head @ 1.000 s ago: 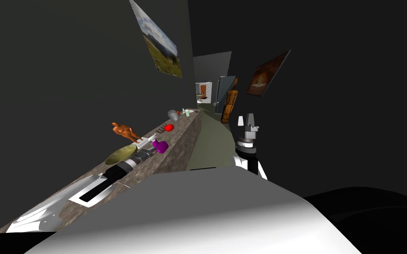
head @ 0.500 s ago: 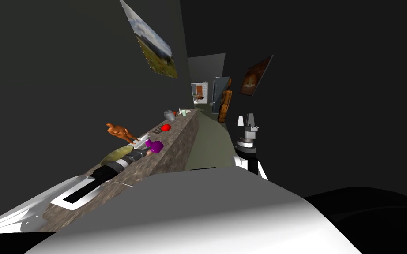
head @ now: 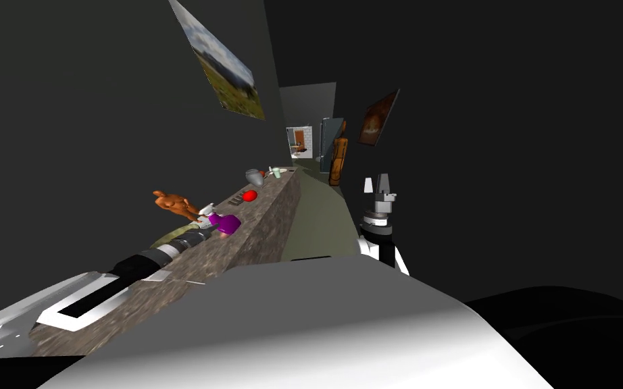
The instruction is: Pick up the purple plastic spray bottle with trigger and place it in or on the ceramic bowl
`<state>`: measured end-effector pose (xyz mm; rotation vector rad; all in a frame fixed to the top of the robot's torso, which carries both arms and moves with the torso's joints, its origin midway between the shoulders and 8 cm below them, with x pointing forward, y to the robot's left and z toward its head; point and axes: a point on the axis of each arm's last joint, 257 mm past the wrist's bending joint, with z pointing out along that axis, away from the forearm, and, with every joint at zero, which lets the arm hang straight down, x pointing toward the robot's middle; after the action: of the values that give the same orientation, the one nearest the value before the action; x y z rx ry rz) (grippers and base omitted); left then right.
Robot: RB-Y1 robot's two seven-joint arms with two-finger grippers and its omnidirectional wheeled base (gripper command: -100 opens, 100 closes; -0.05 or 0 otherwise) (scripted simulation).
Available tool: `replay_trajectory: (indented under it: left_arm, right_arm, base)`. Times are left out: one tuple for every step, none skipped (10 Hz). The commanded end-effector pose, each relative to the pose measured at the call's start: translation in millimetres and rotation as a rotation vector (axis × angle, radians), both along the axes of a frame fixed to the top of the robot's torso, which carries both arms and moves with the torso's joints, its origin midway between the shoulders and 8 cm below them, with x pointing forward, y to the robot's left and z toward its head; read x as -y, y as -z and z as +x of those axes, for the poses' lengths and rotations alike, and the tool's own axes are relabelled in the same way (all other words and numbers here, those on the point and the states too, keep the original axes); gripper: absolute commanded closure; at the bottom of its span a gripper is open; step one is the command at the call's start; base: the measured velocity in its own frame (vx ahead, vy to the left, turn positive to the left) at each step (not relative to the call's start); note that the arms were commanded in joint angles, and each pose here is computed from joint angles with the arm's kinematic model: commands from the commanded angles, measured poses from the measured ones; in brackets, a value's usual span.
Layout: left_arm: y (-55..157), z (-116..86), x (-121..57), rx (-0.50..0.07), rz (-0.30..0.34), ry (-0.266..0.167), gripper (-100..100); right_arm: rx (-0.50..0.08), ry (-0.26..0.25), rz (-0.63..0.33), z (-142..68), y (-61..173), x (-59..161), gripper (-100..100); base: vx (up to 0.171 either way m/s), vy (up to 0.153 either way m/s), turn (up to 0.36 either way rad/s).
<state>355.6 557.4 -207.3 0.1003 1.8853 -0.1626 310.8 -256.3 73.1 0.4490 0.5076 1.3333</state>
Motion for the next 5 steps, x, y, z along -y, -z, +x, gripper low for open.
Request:
replay_trajectory:
  left_arm:
    - [-11, 0, -17.2, 0.003, -0.001, -0.023, 100]
    - [-18, 0, -27.1, 0.006, 0.000, -0.033, 100]
    - [-24, -1, -38.3, 0.008, 0.001, -0.047, 100]
    - [-30, -2, -49.2, 0.010, 0.002, -0.061, 100]
    - [-37, -2, -58.0, 0.015, 0.003, -0.070, 100]
  right_arm:
    - [0.000, 0.000, 0.000, 0, 0, 0, 0]
    - [0.000, 0.000, 0.000, 0, 0, 0, 0]
    - [0.000, 0.000, 0.000, 0, 0, 0, 0]
    - [0.000, 0.000, 0.000, 0, 0, 0, 0]
    - [0.000, 0.000, 0.000, 0, 0, 0, 0]
  base:
    - [-0.104, 0.044, -0.151]
    - [-0.096, 0.064, -0.150]
    - [-0.095, 0.087, -0.107]
    - [-0.114, 0.084, -0.116]
    - [-0.106, 0.094, -0.123]
